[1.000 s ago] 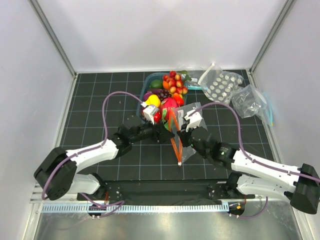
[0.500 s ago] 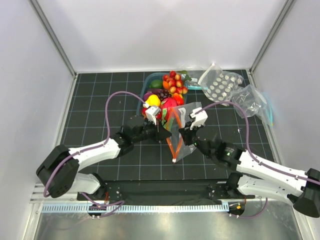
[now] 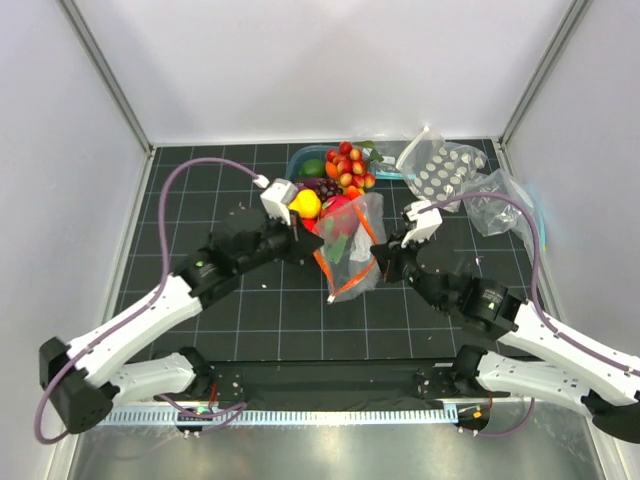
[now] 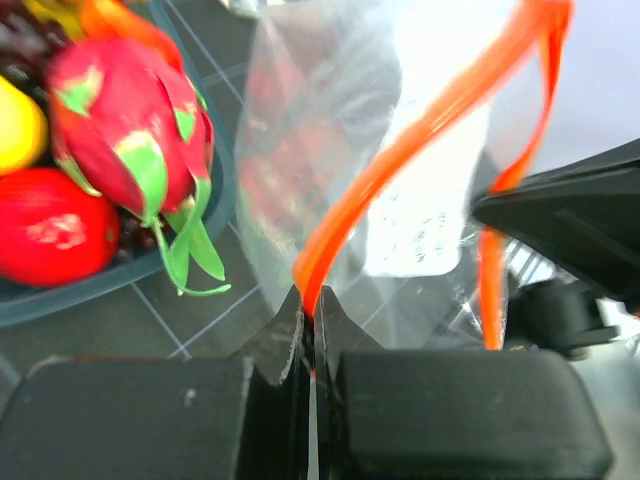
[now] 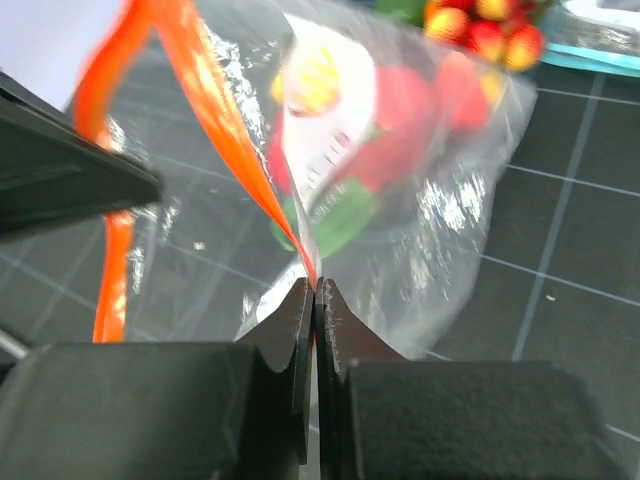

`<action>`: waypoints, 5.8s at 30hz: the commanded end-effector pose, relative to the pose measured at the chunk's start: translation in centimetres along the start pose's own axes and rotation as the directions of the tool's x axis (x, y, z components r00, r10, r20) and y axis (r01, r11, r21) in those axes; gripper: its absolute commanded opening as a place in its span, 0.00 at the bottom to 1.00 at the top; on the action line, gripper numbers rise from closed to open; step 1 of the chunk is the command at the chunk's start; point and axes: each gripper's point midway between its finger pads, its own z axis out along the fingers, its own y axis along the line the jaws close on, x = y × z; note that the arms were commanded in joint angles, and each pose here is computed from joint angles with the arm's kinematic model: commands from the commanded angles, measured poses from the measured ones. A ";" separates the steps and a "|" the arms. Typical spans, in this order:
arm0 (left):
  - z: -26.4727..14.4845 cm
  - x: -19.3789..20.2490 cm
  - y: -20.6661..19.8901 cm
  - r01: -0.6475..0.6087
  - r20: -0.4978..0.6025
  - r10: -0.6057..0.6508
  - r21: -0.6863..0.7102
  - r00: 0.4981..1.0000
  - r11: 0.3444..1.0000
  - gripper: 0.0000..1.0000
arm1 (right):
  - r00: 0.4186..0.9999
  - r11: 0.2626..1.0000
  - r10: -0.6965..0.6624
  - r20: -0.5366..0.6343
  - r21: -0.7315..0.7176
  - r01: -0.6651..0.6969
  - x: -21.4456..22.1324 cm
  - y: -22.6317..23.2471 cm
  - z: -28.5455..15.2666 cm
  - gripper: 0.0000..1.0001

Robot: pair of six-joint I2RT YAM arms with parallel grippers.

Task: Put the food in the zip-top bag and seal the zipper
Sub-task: Open the zipper of the food storage bag at the center of the board, then pick up the fake fruit from the bin, then place the fake fruit in the zipper food storage bag.

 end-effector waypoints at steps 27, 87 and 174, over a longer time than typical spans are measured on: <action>-13.7 -2.1 9.9 -0.127 -0.151 0.025 -0.713 0.988 0.690 0.00 | 0.987 0.958 0.110 -0.114 -0.251 -0.136 1.2 12.3 12.0 0.16; -7.1 1.9 13.3 -0.330 -0.425 -0.032 -0.746 0.905 0.579 0.00 | 0.974 0.953 0.160 -0.158 0.284 -0.110 8.3 -3.1 17.1 0.71; -5.4 5.7 1.5 -0.124 -0.484 0.101 -0.017 0.869 0.992 0.00 | 0.970 0.603 -0.181 -0.162 -0.798 -0.021 7.5 16.9 -1.3 0.01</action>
